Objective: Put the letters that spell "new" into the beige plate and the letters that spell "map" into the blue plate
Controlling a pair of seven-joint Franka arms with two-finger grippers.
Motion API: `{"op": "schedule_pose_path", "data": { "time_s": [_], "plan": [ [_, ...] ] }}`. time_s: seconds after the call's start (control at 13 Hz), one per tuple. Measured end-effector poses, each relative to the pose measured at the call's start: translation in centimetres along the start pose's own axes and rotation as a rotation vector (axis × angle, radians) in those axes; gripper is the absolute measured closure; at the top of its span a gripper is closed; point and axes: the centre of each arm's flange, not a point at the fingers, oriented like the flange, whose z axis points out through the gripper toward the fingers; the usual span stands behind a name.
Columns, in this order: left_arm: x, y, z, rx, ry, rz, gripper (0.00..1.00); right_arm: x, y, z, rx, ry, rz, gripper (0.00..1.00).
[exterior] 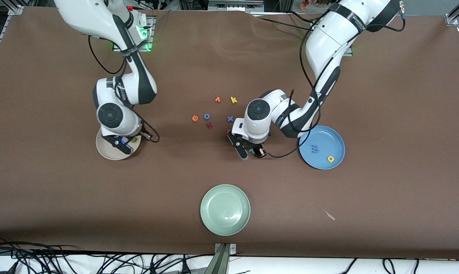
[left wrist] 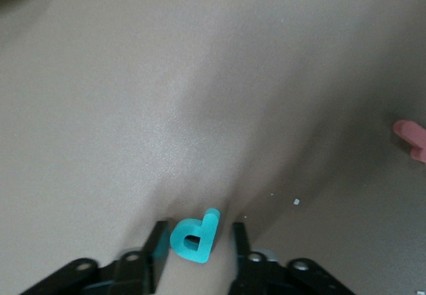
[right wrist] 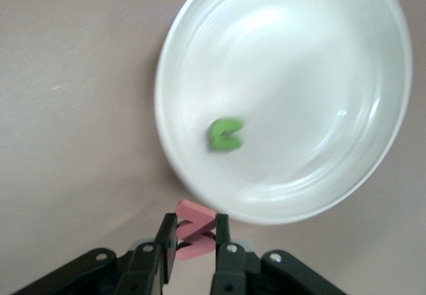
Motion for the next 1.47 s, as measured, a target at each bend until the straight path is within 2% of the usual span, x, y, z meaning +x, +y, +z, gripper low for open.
{"op": "schedule_pose_path", "data": {
  "time_s": [0.08, 0.46, 0.54, 0.85, 1.0, 1.08, 1.23, 1.47],
  "plan": [
    [0.1, 0.1, -0.1, 0.000, 0.002, 0.001, 0.71, 0.9, 1.0, 0.0, -0.007, -0.002, -0.030, 0.73],
    [0.1, -0.7, -0.7, 0.006, 0.003, -0.009, 0.72, 4.4, 4.8, 1.2, -0.016, -0.023, -0.119, 0.73],
    [0.2, -1.1, -1.5, 0.010, -0.007, -0.014, 0.72, 4.7, 5.0, 1.4, -0.018, -0.025, -0.117, 0.67],
    [-1.3, -4.4, -8.6, -0.030, -0.085, -0.107, 0.72, 3.9, 3.0, 0.3, -0.002, -0.007, -0.139, 0.25],
    [-4.1, -8.0, -11.8, -0.049, -0.143, -0.035, 0.72, 2.3, 1.2, -0.2, 0.016, -0.013, -0.142, 0.04],
    [-6.2, -10.4, -12.4, -0.094, -0.170, 0.024, 0.72, 1.1, -0.1, -0.4, 0.032, -0.019, -0.143, 0.00],
    [-10.7, -15.0, -11.6, -0.183, -0.187, 0.124, 0.72, -1.7, -2.8, -0.9, 0.056, -0.032, -0.144, 0.00],
    [-15.3, -17.2, -8.6, -0.255, -0.222, 0.195, 0.72, -6.2, -6.3, -1.9, 0.083, -0.044, -0.183, 0.00]
  ]
}}
